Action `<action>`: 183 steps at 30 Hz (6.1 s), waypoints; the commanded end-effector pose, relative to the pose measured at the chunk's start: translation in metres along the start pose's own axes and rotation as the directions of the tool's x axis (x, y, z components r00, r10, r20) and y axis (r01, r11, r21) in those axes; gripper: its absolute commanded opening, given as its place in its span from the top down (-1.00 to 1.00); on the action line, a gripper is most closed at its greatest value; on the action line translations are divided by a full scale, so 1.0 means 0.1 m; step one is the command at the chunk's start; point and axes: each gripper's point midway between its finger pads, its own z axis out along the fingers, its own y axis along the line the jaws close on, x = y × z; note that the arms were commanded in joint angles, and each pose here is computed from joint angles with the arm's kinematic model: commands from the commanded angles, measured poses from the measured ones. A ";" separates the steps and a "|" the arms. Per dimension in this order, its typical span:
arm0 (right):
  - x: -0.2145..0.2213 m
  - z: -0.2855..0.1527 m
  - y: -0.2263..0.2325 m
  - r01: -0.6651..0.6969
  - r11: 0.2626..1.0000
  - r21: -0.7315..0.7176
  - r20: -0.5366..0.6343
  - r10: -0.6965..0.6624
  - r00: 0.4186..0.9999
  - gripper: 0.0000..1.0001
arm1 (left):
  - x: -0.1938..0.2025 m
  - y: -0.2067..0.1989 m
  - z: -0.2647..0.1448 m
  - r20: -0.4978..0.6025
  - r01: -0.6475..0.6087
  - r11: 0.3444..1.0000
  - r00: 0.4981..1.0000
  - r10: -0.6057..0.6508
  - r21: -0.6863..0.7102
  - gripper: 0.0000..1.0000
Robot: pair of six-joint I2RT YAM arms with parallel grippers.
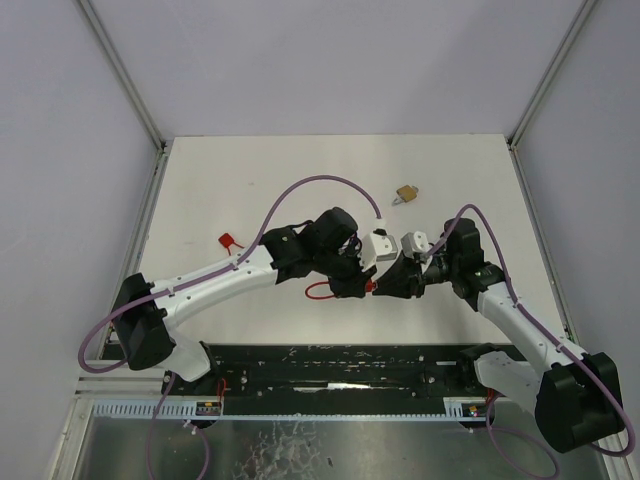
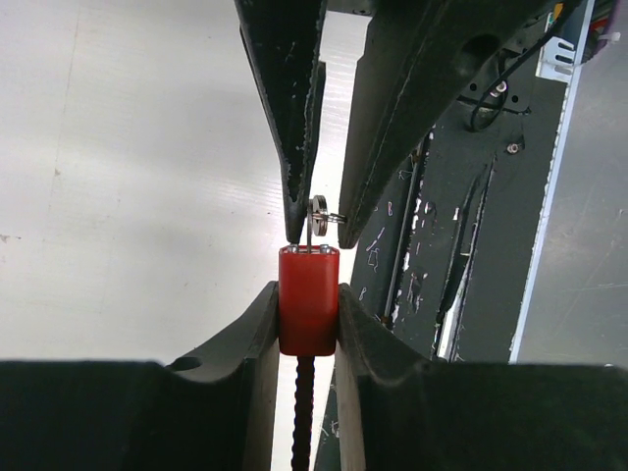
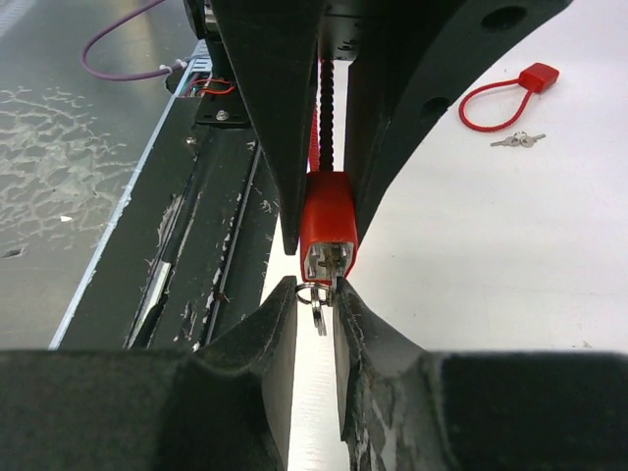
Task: Lock with the key
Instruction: Lock the lock.
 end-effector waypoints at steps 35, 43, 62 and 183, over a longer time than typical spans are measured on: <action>-0.14 0.03 0.03 -0.094 0.994 -0.060 0.050 0.097 0.994 0.48 | -0.16 -0.14 -0.10 0.053 -0.081 0.995 0.996 0.078 0.059 1.00; -0.13 0.01 0.04 -0.044 0.998 -0.050 0.029 0.046 0.999 0.48 | -0.15 -0.13 -0.10 0.050 -0.077 0.995 0.996 0.074 0.057 1.00; -0.04 -0.10 0.02 0.526 0.850 -0.041 -0.181 -0.524 0.832 1.00 | -0.14 -0.45 -0.05 0.136 0.046 0.890 0.983 -0.120 0.454 1.00; -0.14 0.13 -0.01 -0.001 0.998 -0.062 -0.057 -0.003 0.998 0.57 | -0.26 -0.21 -0.14 0.358 0.045 0.999 0.932 -0.046 0.011 1.00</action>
